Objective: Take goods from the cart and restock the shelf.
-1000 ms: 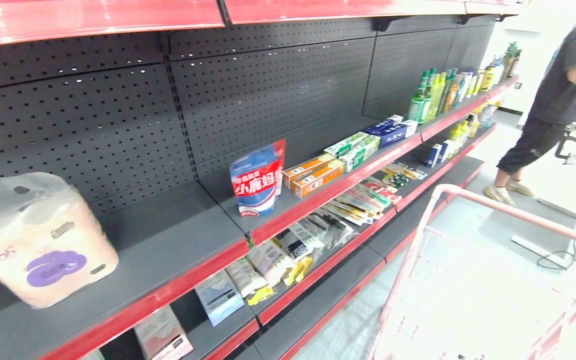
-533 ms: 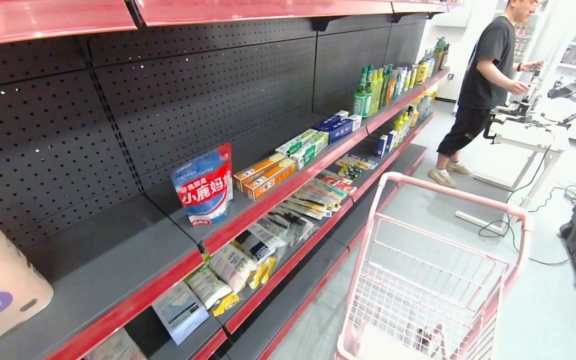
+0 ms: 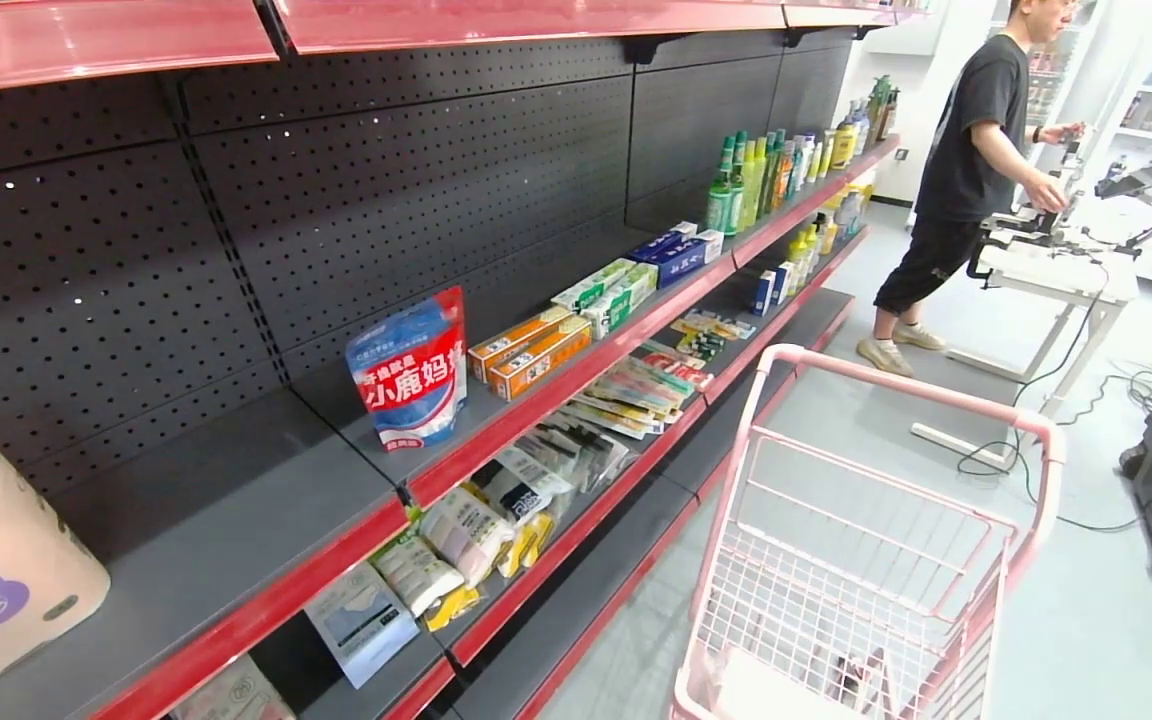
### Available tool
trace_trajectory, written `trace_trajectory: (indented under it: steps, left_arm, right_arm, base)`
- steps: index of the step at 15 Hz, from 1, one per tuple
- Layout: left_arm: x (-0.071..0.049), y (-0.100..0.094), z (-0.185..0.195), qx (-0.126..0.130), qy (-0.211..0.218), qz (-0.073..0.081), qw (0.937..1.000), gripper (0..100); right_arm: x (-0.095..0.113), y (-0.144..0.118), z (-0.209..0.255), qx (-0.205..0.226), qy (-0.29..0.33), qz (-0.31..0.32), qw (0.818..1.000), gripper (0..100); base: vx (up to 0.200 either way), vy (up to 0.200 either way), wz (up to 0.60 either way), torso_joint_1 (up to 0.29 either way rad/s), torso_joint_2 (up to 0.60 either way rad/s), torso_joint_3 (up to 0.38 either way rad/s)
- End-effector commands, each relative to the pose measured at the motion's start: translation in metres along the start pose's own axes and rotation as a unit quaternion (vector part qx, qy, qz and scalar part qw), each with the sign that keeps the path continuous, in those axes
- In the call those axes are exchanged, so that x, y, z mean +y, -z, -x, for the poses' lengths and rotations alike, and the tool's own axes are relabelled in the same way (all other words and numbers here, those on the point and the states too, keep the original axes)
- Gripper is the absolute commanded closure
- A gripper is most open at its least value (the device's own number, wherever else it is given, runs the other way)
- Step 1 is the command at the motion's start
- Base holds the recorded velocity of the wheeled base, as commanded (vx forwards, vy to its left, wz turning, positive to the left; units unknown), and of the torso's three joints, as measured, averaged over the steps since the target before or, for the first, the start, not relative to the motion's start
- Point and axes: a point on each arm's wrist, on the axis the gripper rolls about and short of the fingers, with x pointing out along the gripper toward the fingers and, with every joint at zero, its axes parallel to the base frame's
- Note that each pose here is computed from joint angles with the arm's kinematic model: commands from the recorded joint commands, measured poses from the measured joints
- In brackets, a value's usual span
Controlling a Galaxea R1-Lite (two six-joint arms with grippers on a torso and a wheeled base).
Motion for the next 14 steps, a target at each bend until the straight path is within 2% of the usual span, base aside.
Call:
trace_trajectory:
  steps: [1, 3, 4, 5, 6, 7, 8, 11, 14]
  left_arm:
    - [0.000, 0.000, 0.000, 0.000, 0.000, -0.001, 1.0000, 0]
    - [0.000, 0.000, 0.000, 0.000, 0.000, -0.001, 1.0000, 0]
    - [0.000, 0.000, 0.000, 0.000, 0.000, -0.001, 1.0000, 0]
    - [0.000, 0.000, 0.000, 0.000, 0.000, -0.001, 1.0000, 0]
    - [0.000, 0.000, 0.000, 0.000, 0.000, -0.001, 1.0000, 0]
    - [0.000, 0.000, 0.000, 0.000, 0.000, -0.001, 1.0000, 0]
    - [0.000, 0.000, 0.000, 0.000, 0.000, -0.001, 1.0000, 0]
    - [0.000, 0.000, 0.000, 0.000, 0.000, -0.001, 1.0000, 0]
    - [0.000, 0.000, 0.000, 0.000, 0.000, -0.001, 1.0000, 0]
  right_arm:
    - [-0.004, -0.033, -0.131, 0.193, 0.013, 0.052, 0.980, 0]
    - [0.002, 0.000, -0.150, 0.289, -0.028, 0.081, 0.954, 0]
    - [0.010, 0.027, -0.158, 0.350, -0.073, 0.109, 0.927, 0]
    - [0.016, 0.043, -0.163, 0.384, -0.108, 0.130, 0.908, 0]
    - [0.020, 0.050, -0.166, 0.397, -0.130, 0.141, 0.898, 0]
    - [0.024, 0.065, -0.176, 0.428, -0.168, 0.154, 0.874, 0]
    - [0.027, 0.073, -0.186, 0.444, -0.179, 0.162, 0.863, 0]
    - [0.039, 0.097, -0.215, 0.441, -0.201, 0.188, 0.854, 0]
    - [0.049, 0.117, -0.211, 0.464, -0.244, 0.223, 0.822, 0]
  base:
    - [0.000, 0.000, 0.00, 0.000, 0.00, 0.000]
    - [0.000, 0.000, 0.00, 0.000, 0.00, 0.000]
    - [0.000, 0.000, 0.00, 0.000, 0.00, 0.000]
    - [0.000, 0.000, 0.00, 0.000, 0.00, 0.000]
    - [0.000, 0.000, 0.00, 0.000, 0.00, 0.000]
    - [0.000, 0.000, 0.00, 0.000, 0.00, 0.000]
    - [0.000, 0.000, 0.00, 0.000, 0.00, 0.000]
    - [0.000, 0.000, 0.00, -0.028, 0.06, 0.033]
    - [0.000, 0.000, 0.00, -0.085, 0.19, 0.095]
